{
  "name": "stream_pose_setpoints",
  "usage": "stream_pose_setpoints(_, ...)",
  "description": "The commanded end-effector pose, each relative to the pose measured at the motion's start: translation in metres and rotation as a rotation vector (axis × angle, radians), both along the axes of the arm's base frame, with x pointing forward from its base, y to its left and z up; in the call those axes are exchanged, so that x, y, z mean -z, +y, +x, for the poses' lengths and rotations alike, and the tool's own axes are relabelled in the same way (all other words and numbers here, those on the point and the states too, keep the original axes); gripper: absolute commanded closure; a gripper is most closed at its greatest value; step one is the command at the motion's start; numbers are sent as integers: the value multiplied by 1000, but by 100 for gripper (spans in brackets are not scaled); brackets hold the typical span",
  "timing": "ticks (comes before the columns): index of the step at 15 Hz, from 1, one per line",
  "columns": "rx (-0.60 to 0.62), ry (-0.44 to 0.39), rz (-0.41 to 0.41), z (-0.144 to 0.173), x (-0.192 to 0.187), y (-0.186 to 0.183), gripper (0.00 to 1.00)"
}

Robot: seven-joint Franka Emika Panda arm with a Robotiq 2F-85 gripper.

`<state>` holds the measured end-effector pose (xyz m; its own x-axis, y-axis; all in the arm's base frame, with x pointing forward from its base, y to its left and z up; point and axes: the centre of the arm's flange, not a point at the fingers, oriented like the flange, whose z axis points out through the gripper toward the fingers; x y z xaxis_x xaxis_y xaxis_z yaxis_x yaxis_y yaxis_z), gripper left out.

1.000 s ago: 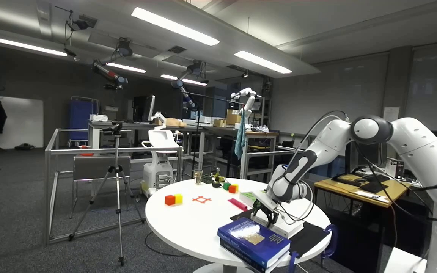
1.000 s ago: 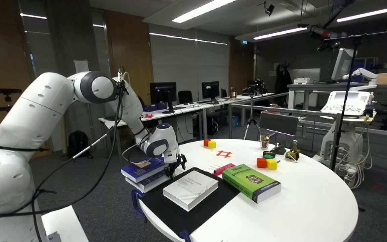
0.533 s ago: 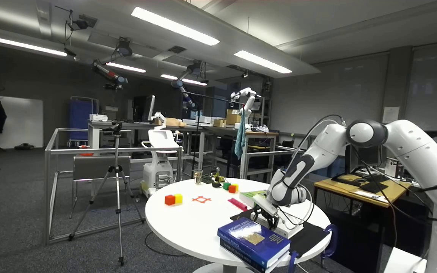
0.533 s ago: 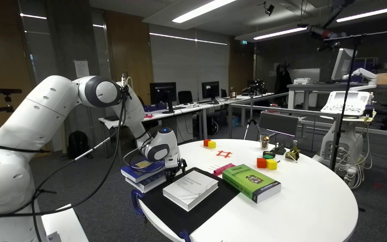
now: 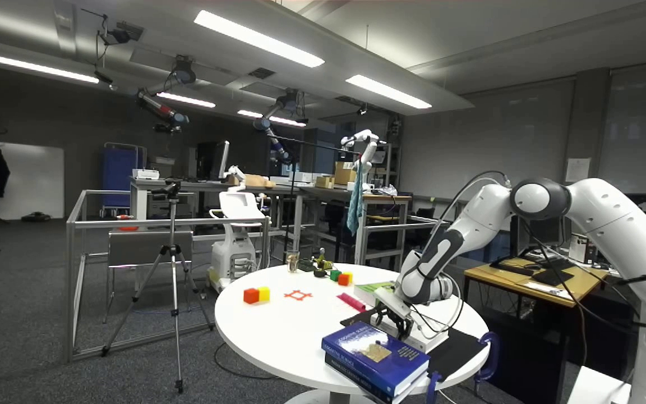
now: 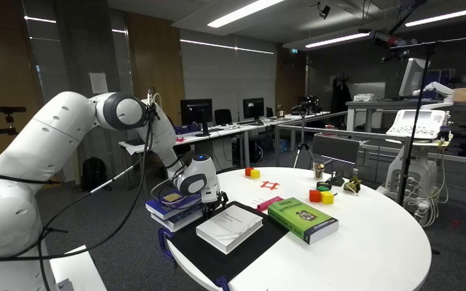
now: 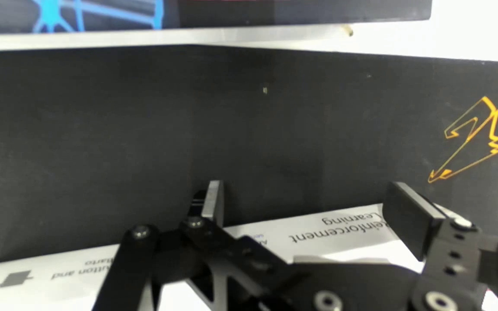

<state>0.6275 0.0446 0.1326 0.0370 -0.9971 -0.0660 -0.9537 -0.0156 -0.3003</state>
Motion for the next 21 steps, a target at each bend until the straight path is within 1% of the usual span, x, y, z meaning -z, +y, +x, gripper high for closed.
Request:
stream_pose_setpoints(1, 15, 31, -3, 5, -3, -22, 0)
stream_pose_setpoints(8, 58, 70, -4, 3, -6, -52, 0)
stream_pose_setpoints(14, 82, 83, -16, -1, -7, -73, 0)
stream_pose_setpoints(21, 69, 90, -26, -8, -10, -92, 0)
